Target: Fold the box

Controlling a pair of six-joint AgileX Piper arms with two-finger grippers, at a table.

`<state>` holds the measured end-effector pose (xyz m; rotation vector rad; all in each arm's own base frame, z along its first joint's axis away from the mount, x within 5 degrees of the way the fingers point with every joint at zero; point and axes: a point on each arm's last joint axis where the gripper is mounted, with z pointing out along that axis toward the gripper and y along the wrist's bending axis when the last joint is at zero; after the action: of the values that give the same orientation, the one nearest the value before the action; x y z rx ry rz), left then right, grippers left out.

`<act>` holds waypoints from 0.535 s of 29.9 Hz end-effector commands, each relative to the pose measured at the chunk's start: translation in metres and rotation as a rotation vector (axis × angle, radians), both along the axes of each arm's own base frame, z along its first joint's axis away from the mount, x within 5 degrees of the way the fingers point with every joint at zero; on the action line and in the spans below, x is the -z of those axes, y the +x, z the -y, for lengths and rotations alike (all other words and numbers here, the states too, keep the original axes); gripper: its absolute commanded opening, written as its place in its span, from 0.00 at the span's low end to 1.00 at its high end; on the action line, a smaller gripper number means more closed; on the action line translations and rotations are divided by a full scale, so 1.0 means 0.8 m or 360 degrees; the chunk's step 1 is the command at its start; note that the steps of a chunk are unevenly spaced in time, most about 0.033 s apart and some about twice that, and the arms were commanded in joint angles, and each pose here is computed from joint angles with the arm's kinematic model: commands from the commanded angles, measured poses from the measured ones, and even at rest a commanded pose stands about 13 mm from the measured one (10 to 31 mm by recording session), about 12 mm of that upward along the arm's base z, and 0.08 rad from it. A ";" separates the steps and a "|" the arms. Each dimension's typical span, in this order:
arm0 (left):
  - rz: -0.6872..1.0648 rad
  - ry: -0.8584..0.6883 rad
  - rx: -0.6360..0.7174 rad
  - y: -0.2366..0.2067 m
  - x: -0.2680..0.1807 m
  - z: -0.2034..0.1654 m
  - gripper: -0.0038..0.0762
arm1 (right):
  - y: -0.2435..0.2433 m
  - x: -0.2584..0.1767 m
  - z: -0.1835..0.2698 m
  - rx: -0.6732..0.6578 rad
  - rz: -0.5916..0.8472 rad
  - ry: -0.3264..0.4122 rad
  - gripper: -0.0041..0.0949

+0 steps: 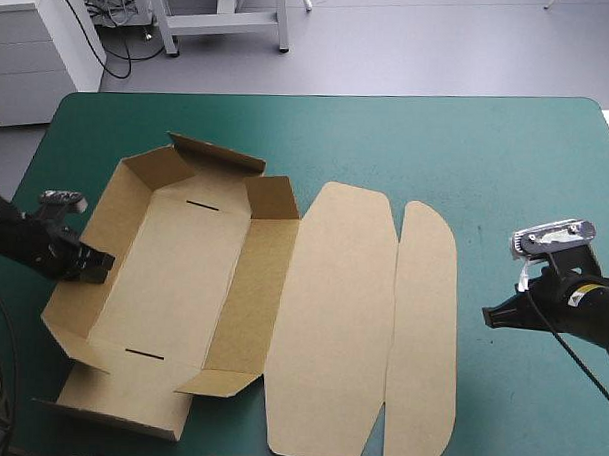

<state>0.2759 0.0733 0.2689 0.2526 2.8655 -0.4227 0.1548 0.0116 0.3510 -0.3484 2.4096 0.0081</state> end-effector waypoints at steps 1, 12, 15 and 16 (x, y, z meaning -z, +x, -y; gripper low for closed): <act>0.0105 0.0073 0.0149 0.009 -0.053 0.042 0.04 | 0.002 -0.013 0.001 0.0015 0.0121 0.0018 0.03; 0.0605 0.0650 0.0611 0.055 -0.103 0.188 0.04 | 0.001 -0.012 0.001 -0.0002 0.0103 0.0010 0.03; 0.0778 0.0791 0.0728 0.059 -0.112 0.222 0.04 | -0.001 -0.011 0.000 -0.0017 0.0076 -0.0002 0.03; 0.0835 0.0824 0.0754 0.060 -0.114 0.231 0.04 | -0.001 -0.011 0.000 -0.0017 0.0075 -0.0002 0.03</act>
<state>0.3246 -0.0941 0.3287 0.9642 2.5395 0.1784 0.1540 0.0122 0.3504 -0.3614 2.4182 0.0152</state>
